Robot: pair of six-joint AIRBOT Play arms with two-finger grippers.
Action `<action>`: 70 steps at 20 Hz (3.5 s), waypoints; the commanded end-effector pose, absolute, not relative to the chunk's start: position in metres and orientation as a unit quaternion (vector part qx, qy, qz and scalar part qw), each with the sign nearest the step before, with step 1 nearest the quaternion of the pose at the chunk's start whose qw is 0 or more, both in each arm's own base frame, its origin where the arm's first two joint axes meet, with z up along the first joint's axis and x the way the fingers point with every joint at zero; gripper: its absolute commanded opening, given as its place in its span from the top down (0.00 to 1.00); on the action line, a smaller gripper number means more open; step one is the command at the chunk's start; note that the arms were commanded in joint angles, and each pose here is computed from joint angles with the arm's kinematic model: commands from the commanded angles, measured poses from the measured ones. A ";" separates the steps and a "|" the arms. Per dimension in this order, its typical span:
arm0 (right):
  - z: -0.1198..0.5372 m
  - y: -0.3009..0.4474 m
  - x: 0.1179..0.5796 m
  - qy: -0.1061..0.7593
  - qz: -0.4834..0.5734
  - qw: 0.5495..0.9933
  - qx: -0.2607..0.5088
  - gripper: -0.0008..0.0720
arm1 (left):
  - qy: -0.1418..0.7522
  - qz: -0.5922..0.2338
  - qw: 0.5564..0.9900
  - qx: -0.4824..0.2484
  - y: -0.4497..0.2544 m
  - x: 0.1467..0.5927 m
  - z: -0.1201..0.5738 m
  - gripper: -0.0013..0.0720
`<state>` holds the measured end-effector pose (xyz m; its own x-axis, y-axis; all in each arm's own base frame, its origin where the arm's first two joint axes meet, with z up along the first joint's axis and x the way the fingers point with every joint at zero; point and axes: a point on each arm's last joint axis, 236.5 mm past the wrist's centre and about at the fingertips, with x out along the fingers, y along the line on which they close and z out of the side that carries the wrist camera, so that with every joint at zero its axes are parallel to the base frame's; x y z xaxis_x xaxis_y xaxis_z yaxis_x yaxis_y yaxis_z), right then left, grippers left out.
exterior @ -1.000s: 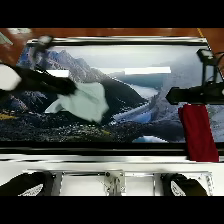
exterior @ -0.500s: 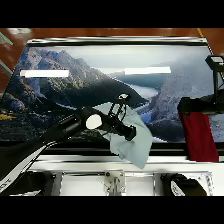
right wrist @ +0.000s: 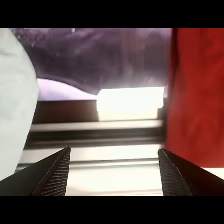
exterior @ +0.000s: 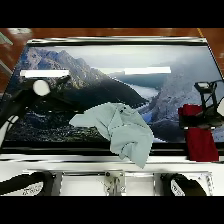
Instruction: Fold the shirts.
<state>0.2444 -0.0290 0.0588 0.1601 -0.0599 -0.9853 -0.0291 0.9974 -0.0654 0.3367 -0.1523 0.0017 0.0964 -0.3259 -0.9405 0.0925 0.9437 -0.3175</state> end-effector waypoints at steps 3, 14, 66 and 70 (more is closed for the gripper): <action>0.023 0.010 0.227 0.665 0.080 0.735 0.105 0.07 | 0.698 -0.076 0.666 -0.252 -0.073 0.300 -0.059 0.01; 0.023 0.020 0.232 0.653 0.088 0.738 0.147 0.07 | 0.665 -0.110 0.663 -0.325 -0.124 0.333 -0.118 0.01; 0.521 0.065 0.269 -0.059 0.168 0.984 0.014 0.91 | -0.130 -0.271 0.954 -0.023 -0.116 0.265 0.567 0.93; 0.489 0.037 0.274 0.014 0.104 0.995 -0.006 0.91 | -0.108 -0.232 0.967 0.004 -0.102 0.272 0.555 0.93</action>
